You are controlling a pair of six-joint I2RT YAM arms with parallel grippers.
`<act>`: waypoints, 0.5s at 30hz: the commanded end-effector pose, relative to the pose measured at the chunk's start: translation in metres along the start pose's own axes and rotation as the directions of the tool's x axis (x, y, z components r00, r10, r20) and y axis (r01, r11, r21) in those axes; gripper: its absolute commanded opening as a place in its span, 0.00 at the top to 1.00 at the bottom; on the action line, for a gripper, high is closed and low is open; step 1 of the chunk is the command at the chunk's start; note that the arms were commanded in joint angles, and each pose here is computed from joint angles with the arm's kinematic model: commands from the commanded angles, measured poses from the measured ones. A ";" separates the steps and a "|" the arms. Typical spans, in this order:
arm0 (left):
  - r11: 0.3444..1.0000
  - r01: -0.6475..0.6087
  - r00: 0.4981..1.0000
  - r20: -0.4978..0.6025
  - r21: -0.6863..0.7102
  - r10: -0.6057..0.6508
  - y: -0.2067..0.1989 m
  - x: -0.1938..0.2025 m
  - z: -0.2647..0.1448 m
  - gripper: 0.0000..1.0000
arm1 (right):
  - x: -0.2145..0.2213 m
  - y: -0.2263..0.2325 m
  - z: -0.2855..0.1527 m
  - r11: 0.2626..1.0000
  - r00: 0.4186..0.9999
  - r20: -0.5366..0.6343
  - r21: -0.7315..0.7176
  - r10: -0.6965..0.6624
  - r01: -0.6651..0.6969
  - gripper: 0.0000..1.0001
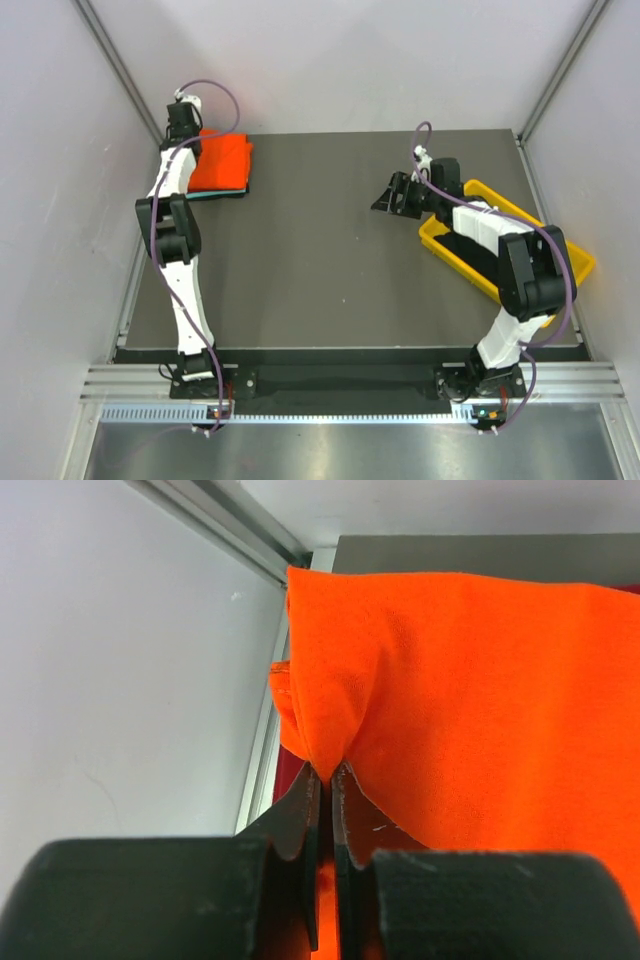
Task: Fold and stack the t-shirts
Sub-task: Neatly place the folded tshirt to the corner
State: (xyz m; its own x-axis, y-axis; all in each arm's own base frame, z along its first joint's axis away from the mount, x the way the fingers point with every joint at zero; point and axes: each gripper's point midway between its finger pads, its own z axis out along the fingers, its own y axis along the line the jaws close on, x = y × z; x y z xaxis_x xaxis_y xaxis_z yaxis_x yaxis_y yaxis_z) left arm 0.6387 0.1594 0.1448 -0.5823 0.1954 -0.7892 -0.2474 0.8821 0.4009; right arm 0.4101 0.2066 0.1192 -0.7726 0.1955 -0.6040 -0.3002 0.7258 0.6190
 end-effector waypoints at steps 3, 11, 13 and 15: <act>0.993 0.056 0.998 0.025 -0.106 -0.054 0.029 -0.006 0.003 0.72 | -0.012 0.012 0.003 0.998 0.998 0.034 -0.037 -0.054 0.056 0.27; 0.972 0.153 0.988 0.020 -0.176 -0.152 0.048 -0.017 -0.022 0.47 | -0.015 0.015 0.000 0.998 0.997 0.038 -0.030 -0.061 0.062 0.27; 0.978 0.195 0.981 -0.009 -0.070 -0.196 0.030 -0.014 -0.029 0.49 | -0.015 0.015 -0.001 0.997 0.997 0.039 -0.025 -0.068 0.069 0.27; 0.964 0.267 0.963 -0.036 0.011 -0.267 0.011 -0.011 -0.034 0.53 | -0.015 0.015 -0.002 0.997 0.997 0.039 -0.018 -0.069 0.070 0.26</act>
State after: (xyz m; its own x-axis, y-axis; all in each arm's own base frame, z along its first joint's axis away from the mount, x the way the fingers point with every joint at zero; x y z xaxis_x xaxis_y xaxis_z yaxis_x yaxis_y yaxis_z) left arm 0.6224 0.1732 0.1354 -0.5981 0.0504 -0.7998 -0.3784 0.8620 0.3373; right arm 0.4088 0.2076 0.1181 -0.7746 0.1892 -0.6036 -0.3027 0.7270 0.6163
